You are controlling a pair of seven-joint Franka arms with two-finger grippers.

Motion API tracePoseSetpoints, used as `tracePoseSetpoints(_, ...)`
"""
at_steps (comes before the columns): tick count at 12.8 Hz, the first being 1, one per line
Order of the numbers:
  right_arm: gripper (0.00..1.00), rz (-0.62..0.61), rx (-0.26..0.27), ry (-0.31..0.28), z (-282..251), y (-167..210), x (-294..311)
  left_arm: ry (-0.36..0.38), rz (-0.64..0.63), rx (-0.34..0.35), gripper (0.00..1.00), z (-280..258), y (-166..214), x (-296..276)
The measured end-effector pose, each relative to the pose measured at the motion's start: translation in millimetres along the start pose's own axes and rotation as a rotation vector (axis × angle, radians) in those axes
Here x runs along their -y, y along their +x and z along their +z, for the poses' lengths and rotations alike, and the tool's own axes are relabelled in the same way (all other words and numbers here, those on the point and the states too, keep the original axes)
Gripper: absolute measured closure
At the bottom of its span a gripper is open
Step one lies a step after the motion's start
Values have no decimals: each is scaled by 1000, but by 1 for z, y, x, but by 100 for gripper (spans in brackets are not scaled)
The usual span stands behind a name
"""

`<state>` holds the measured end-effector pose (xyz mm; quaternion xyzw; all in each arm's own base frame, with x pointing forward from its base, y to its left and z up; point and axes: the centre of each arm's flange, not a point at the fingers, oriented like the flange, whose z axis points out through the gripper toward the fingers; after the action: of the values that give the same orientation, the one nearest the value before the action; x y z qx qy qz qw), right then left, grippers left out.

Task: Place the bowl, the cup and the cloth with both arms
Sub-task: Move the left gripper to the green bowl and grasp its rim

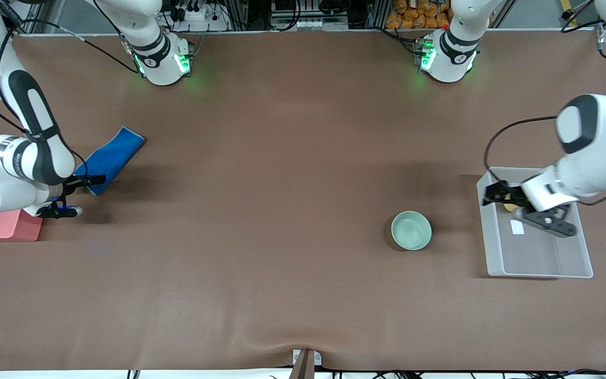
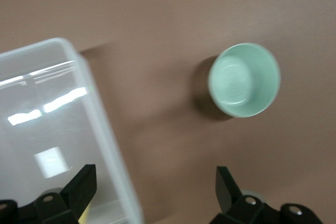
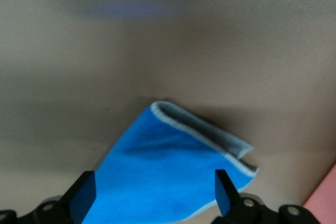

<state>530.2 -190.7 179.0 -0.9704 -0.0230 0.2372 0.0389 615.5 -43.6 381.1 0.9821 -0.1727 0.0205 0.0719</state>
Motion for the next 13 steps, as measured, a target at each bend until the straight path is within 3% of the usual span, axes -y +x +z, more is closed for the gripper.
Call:
tracePoseSetpoints(3,0,-36,-32,26,10,3,-9,46,-23,31,0,29,20,-44)
tracePoseSetpoints(8,0,-67,-61,14,8,12,8,58,-56,32,14,112,39,-65)
tracePoseSetpoints(10,0,-78,-70,6,7,16,14,75,-72,33,15,137,47,-70)
tracePoseSetpoints(11,0,-81,-77,2,6,17,16,80,-71,38,21,147,49,-73)
tracePoseSetpoints(13,0,-81,-85,0,6,18,15,86,-72,57,46,164,49,-75)
